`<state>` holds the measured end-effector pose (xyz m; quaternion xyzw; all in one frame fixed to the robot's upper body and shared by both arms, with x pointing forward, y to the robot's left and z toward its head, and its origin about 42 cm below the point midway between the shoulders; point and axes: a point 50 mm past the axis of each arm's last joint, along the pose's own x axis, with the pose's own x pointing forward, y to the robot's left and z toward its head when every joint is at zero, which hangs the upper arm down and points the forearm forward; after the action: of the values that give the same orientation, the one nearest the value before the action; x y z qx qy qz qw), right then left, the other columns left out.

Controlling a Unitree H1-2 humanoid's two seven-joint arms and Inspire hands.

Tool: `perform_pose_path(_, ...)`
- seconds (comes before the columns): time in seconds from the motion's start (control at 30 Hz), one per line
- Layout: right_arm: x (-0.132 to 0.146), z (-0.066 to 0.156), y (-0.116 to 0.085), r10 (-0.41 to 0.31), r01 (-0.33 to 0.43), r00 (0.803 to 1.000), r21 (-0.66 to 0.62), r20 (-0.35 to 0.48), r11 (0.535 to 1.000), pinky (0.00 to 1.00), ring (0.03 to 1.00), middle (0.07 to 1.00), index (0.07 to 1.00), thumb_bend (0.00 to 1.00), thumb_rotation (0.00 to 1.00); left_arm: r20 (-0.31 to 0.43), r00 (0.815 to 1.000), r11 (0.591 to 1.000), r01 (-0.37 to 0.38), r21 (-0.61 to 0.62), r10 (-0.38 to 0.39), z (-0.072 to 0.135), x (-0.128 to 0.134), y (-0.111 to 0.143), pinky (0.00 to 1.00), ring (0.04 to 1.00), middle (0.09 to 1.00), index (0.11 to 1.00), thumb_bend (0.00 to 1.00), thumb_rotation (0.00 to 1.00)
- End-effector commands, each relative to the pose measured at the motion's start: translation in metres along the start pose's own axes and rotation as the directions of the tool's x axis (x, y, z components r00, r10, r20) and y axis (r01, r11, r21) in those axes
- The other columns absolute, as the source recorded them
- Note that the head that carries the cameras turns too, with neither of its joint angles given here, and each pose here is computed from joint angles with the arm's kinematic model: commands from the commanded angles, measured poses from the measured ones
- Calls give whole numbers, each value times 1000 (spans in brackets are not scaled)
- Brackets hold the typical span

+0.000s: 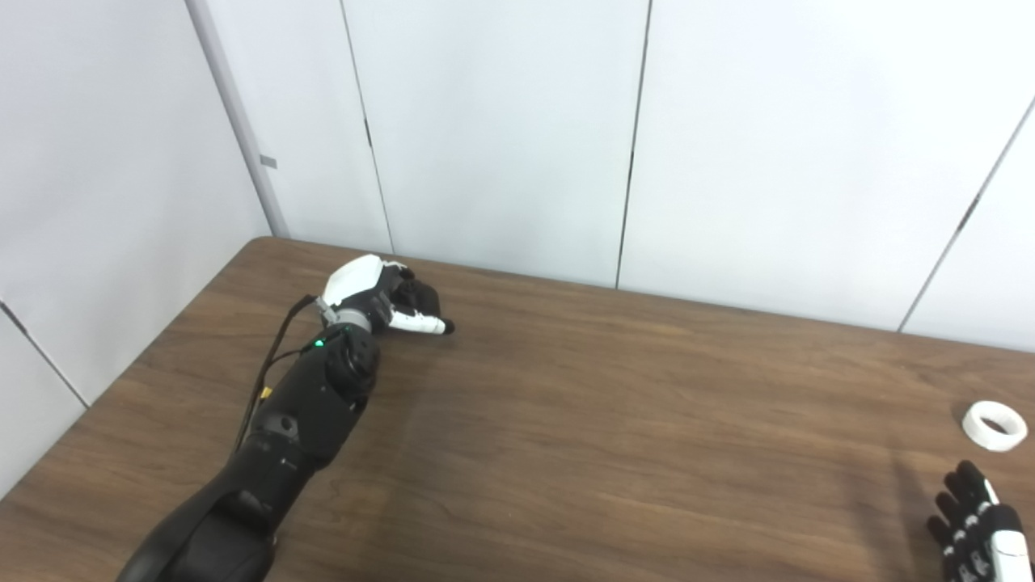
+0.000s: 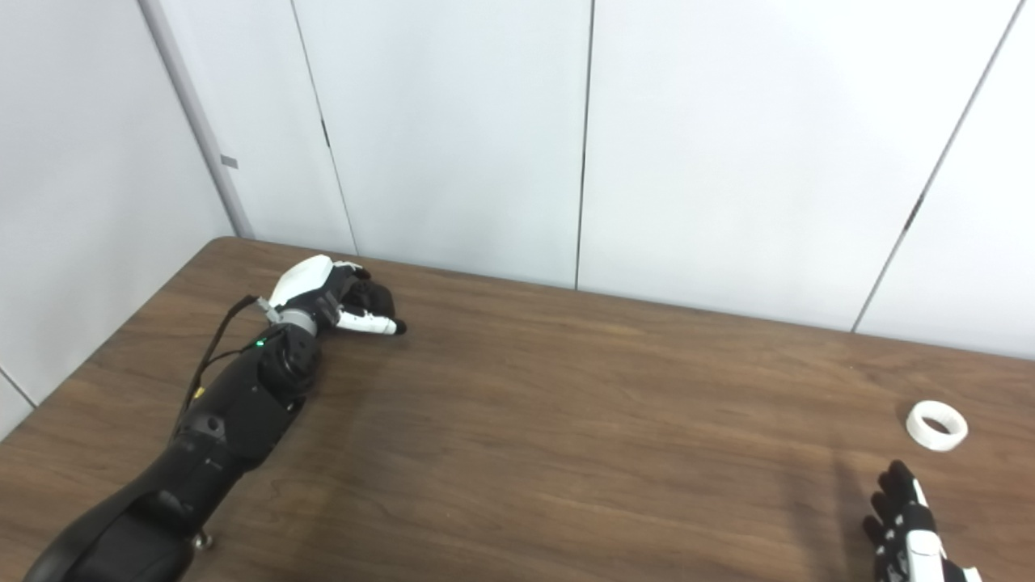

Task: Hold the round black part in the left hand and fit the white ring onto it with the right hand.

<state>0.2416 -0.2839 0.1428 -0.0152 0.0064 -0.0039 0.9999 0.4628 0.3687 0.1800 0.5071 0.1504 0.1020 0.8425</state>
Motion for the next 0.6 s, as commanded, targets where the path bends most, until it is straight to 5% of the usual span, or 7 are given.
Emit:
perform_pose_path(0.0, -1, 11, -2, -3, 3, 999, -15, 46, 1000, 1000, 1000, 994, 1000, 340, 1000, 44, 994, 995, -95, 0, 95, 16, 11, 36, 1000, 1000, 950, 828, 972, 384)
perform_pose_path(0.57, -2, 12, -6, -1, 3, 999, -29, 40, 1000, 1000, 1000, 999, 1000, 329, 1000, -20, 993, 994, -114, 6, 114, 7, 12, 39, 1000, 998, 936, 826, 932, 355)
